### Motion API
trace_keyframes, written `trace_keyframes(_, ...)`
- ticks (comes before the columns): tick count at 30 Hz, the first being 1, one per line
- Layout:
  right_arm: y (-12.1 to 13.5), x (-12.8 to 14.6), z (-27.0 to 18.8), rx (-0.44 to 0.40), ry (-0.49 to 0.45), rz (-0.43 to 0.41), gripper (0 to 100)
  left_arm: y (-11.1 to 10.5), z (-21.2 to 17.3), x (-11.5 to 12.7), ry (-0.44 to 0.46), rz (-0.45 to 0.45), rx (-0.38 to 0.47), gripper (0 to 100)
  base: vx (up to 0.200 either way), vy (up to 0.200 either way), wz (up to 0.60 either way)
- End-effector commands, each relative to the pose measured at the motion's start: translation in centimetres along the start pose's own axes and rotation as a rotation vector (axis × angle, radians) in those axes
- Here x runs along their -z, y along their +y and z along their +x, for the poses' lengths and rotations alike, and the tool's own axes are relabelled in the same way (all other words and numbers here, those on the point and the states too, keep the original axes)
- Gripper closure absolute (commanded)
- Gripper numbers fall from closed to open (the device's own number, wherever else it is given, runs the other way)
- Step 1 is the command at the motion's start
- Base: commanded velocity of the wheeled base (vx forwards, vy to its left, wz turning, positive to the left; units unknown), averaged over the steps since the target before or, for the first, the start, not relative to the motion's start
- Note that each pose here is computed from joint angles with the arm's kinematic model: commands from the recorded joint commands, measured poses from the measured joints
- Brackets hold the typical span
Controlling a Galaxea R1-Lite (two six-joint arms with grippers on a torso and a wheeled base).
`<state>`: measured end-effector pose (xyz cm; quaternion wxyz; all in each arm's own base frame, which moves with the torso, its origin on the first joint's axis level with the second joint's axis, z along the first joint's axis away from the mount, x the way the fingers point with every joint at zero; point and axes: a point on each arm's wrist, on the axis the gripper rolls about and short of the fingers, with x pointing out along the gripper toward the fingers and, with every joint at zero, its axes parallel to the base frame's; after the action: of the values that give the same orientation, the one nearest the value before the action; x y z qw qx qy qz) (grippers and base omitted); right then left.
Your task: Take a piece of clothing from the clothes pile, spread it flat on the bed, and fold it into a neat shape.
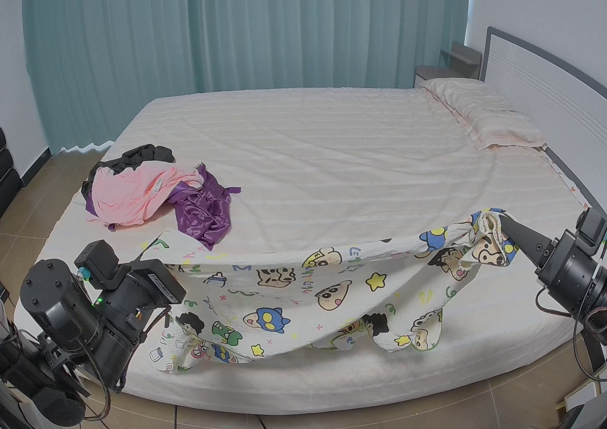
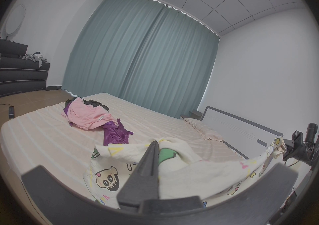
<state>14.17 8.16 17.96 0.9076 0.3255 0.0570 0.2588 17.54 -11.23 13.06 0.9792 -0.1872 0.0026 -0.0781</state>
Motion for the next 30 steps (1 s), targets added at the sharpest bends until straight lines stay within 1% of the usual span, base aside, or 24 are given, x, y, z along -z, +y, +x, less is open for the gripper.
trace_keyframes(1, -0.06, 0.09, 0.05, 0.002, 0.005, 0.0, 100, -0.08, 0.06, -0.01, -0.009, -0.022, 0.005, 100, 0.0, -0.2, 0.0)
trace_keyframes(17, 0.16, -0.19, -0.05, -0.009, -0.01, -0.001, 100, -0.34, -0.13, -0.15, -0.013, -0.019, 0.02, 100, 0.0, -0.2, 0.0)
trace_keyframes(24, 0.26, -0.32, -0.21, -0.013, -0.018, -0.025, 100, -0.37, -0.16, -0.17, -0.014, -0.018, 0.022, 100, 0.0, -0.2, 0.0)
trace_keyframes(30, 0.23, -0.28, -0.23, -0.012, -0.017, -0.025, 100, -0.37, -0.1, -0.23, -0.018, -0.021, 0.019, 100, 0.0, -0.2, 0.0)
